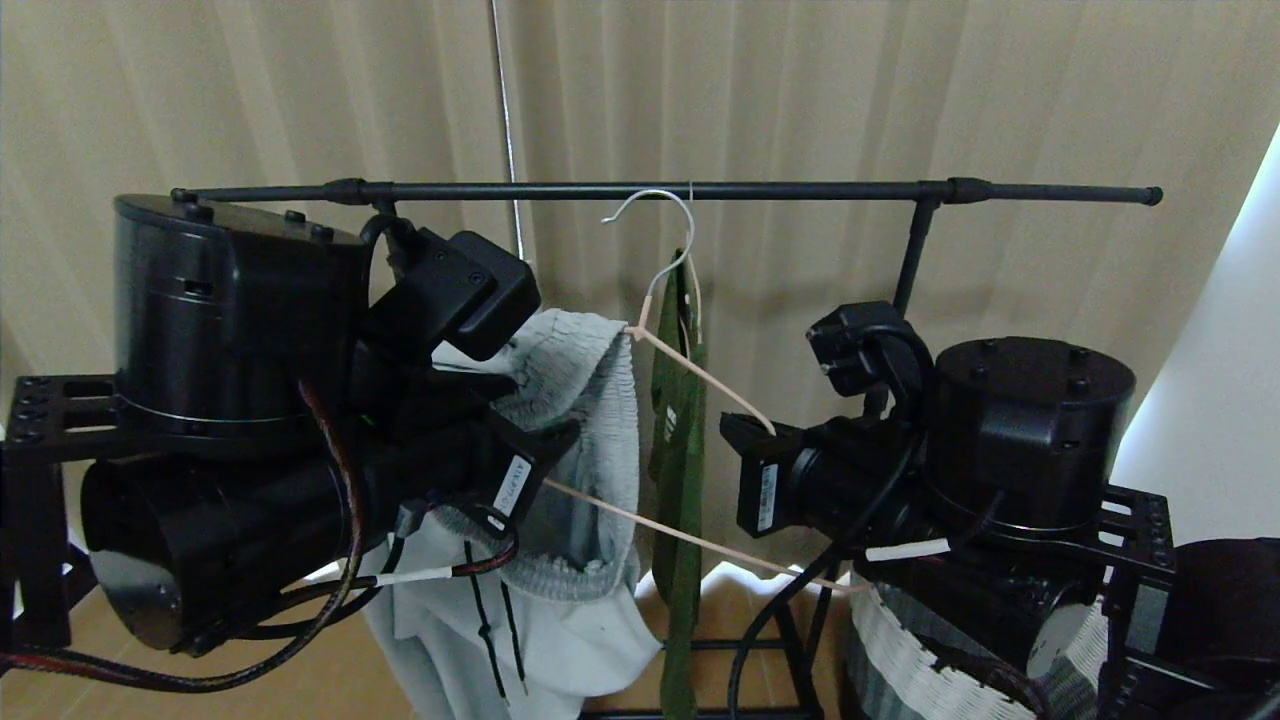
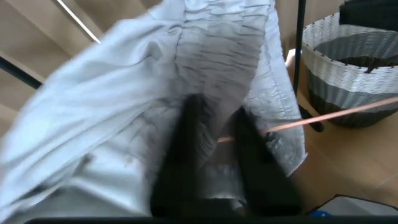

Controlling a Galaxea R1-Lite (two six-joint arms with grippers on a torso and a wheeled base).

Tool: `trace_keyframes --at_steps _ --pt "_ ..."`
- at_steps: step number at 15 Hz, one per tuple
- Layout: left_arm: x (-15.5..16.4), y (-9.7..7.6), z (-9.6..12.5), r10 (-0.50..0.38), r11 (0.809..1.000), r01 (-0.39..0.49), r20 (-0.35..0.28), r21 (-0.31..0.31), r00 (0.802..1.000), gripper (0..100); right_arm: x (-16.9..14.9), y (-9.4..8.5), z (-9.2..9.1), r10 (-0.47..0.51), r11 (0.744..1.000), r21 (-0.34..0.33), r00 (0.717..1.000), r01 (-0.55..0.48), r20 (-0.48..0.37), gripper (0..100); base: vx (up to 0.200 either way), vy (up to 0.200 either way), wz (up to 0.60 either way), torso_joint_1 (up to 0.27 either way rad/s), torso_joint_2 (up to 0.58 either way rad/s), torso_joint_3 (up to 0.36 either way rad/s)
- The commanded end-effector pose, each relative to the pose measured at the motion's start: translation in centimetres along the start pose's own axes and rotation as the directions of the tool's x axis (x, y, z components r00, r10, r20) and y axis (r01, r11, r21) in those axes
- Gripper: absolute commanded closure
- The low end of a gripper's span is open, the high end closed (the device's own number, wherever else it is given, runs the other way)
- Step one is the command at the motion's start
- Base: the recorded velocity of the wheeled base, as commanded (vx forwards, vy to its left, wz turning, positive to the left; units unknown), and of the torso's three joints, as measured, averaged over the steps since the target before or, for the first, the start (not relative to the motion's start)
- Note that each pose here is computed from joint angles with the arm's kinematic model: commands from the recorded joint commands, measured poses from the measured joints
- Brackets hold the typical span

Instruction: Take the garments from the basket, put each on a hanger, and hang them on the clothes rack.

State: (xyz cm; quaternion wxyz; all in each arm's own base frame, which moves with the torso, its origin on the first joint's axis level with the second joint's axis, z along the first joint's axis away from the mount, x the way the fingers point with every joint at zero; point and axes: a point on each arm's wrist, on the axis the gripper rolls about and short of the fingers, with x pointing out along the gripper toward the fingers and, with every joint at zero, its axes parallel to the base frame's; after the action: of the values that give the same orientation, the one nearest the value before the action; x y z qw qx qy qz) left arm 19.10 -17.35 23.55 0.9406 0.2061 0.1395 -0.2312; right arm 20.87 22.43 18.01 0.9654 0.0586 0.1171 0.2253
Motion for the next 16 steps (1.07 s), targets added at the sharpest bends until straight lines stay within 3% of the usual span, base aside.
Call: trace_keyframes --at_steps 1,4,7,9,11,16 --pt "-0.3 0.1 0.1 -0.025 1.000 0.025 0.015 -0.003 1.000 0 -0.2 -0.3 -0.7 0.003 1.000 -0.028 1.000 -0.003 0.007 100 0.000 0.000 0.00 0.000 0.00 0.000" --pt "-1.3 0.2 -0.2 -0.084 0.996 0.084 0.053 -0.005 0.995 0 -0.3 -0.7 -0.4 0.000 1.000 -0.028 0.999 0.001 0.033 100 0.000 0.000 0.00 0.000 0.00 0.000" --pt "-2.3 0.4 -0.7 -0.078 0.997 0.080 0.103 -0.014 0.992 0 -0.4 -1.6 0.2 -0.011 1.000 -0.021 0.999 0.013 0.049 100 0.000 0.000 0.00 0.000 0.00 0.000" --pt "-3.5 0.5 -1.7 -0.102 0.995 0.101 0.141 0.019 0.985 0 -0.2 -3.0 0.7 -0.037 0.999 -0.022 0.997 0.038 0.061 100 0.000 0.000 0.00 0.000 0.00 0.000" --pt "-4.5 0.6 -2.4 -0.145 0.989 0.138 0.162 0.056 0.976 0 -0.4 -3.4 1.0 -0.043 0.999 -0.024 0.997 0.044 0.067 100 0.000 0.000 0.00 0.000 0.00 0.000" --pt "-6.3 2.3 -2.1 -0.080 0.996 0.072 0.229 0.044 0.970 0 -1.7 -4.7 0.9 -0.072 0.997 -0.023 0.995 0.074 0.066 100 0.000 0.000 0.00 0.000 0.00 0.000"
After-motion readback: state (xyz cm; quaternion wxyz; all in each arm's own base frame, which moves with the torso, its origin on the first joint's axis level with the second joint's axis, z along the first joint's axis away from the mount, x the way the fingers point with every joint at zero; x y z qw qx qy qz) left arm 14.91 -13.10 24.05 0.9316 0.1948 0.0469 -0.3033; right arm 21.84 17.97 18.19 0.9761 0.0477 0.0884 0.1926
